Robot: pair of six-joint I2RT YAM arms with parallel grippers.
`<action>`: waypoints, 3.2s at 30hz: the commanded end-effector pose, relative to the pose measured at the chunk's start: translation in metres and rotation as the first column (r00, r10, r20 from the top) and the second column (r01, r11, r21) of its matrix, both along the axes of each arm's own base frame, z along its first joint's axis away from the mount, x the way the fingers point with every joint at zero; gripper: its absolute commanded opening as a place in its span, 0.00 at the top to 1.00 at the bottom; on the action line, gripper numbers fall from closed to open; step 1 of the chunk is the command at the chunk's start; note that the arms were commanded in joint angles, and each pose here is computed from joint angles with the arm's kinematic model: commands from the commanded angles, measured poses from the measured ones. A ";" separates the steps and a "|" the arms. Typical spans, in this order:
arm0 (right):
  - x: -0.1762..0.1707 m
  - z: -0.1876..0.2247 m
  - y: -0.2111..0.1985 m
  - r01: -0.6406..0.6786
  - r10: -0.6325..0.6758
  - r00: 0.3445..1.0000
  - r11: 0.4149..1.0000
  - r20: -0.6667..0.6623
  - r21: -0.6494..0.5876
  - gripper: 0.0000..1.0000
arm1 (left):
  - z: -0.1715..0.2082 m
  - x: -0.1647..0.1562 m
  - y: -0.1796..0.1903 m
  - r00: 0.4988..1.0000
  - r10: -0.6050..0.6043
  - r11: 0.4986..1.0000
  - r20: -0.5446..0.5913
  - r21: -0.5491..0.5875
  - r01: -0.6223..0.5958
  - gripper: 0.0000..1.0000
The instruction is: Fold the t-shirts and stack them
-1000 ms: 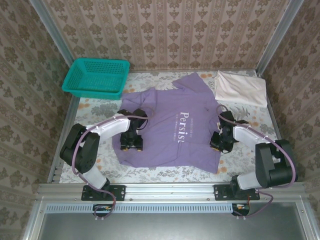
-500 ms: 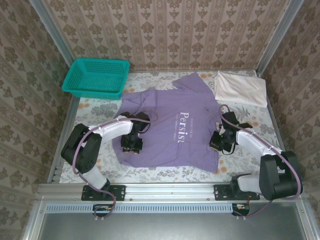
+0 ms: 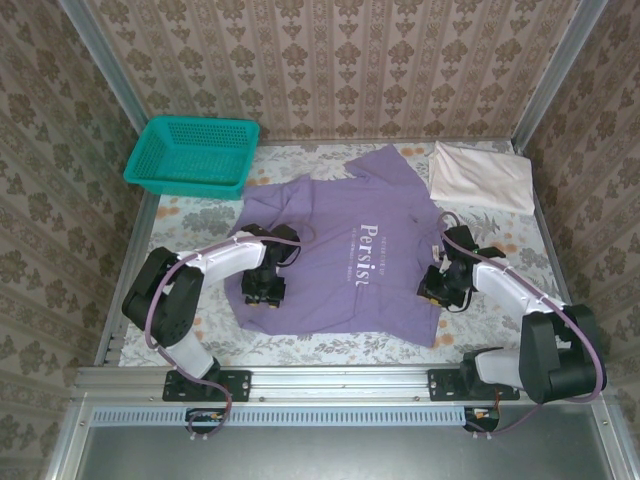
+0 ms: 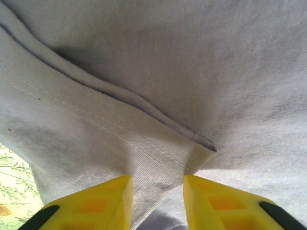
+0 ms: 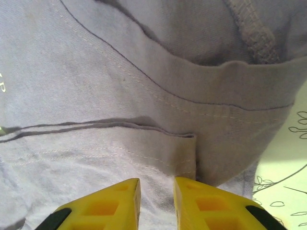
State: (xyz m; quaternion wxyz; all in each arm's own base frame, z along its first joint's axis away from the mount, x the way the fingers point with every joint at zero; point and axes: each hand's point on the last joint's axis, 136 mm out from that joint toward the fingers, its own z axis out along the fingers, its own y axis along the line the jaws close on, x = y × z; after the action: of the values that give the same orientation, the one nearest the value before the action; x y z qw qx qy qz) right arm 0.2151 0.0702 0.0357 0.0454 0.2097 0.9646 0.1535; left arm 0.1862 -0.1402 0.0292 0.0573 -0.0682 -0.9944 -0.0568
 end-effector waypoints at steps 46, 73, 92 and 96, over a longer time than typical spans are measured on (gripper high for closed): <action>-0.019 -0.010 -0.006 0.044 -0.048 0.997 0.997 -0.061 -0.067 0.61 | -0.016 0.004 -0.011 0.996 -0.094 0.995 -0.005 -0.035 0.094 0.67; -0.011 -0.014 -0.007 0.040 -0.044 0.997 0.996 -0.055 -0.078 0.65 | -0.001 0.007 -0.009 0.995 -0.096 0.994 0.039 -0.052 0.098 0.94; -0.012 -0.006 0.004 0.027 -0.027 0.998 1.000 -0.058 -0.016 0.82 | 0.013 -0.002 0.010 0.995 -0.067 0.998 0.074 -0.015 0.068 1.00; -0.013 -0.002 0.004 0.026 -0.027 0.998 1.000 -0.059 -0.014 0.79 | 0.014 -0.002 0.012 0.995 -0.055 0.998 0.080 -0.016 0.057 1.00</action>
State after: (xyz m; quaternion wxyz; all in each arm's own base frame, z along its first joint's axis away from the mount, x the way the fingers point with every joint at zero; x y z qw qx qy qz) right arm 0.2030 0.0692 0.0238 0.0231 0.2285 0.9647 0.1288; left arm 0.1912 -0.1422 0.0405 0.0088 -0.1071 -0.9937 -0.0326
